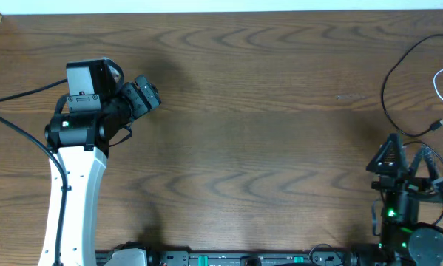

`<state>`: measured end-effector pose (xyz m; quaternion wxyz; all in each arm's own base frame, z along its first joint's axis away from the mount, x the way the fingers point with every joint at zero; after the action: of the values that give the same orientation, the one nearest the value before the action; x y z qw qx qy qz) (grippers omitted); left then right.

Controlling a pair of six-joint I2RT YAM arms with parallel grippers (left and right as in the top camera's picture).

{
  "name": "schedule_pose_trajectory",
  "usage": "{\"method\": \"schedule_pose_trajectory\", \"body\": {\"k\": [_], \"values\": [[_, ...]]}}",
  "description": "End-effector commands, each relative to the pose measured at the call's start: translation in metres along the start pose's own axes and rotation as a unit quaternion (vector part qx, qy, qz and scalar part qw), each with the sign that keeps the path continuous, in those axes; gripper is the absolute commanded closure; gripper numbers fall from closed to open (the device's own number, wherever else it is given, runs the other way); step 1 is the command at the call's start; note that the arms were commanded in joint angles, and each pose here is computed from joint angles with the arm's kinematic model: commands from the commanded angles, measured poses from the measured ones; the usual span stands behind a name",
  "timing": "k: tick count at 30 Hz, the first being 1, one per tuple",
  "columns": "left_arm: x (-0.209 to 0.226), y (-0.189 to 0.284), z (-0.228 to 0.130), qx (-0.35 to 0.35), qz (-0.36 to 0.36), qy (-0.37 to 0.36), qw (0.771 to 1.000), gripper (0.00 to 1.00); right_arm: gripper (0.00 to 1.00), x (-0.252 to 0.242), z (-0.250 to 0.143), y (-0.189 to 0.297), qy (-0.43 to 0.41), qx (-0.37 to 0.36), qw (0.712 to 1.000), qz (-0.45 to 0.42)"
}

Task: Untangle cables

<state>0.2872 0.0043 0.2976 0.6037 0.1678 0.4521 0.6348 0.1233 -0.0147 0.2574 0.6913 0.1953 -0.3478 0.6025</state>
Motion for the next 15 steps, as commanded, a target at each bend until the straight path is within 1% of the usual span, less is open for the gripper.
{"method": "schedule_pose_trajectory", "body": {"k": [1, 6, 9, 15], "values": [[0.001, 0.002, 0.004, -0.007, 0.006, -0.004, 1.000, 0.04, 0.01, -0.015, -0.017, -0.003, 0.022, 0.007, 1.000, -0.008], [0.001, 0.002, 0.004, -0.007, 0.006, -0.004, 1.000, 0.04, 0.01, -0.032, -0.042, -0.007, 0.024, 0.030, 0.999, -0.010], [0.001, 0.002, 0.004, -0.007, 0.006, -0.004, 1.000, 0.04, 0.01, -0.040, -0.054, -0.009, 0.043, 0.042, 0.998, -0.009], [0.001, 0.002, 0.004, -0.007, 0.006, -0.004, 1.000, 0.04, 0.01, -0.047, -0.069, -0.008, 0.140, 0.081, 0.987, 0.000]]}}
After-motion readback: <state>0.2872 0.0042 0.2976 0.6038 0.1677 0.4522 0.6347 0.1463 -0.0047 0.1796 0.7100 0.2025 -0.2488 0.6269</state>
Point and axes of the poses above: each gripper's point midway between its finger pads, its own y axis back along the fingers, its own x axis along the line the jaws close on, z = x × y, the point moved 10 cm from there along y, back along the fingers, and after that the axes turned 9 degrees about -y, right-handed, at the moved point
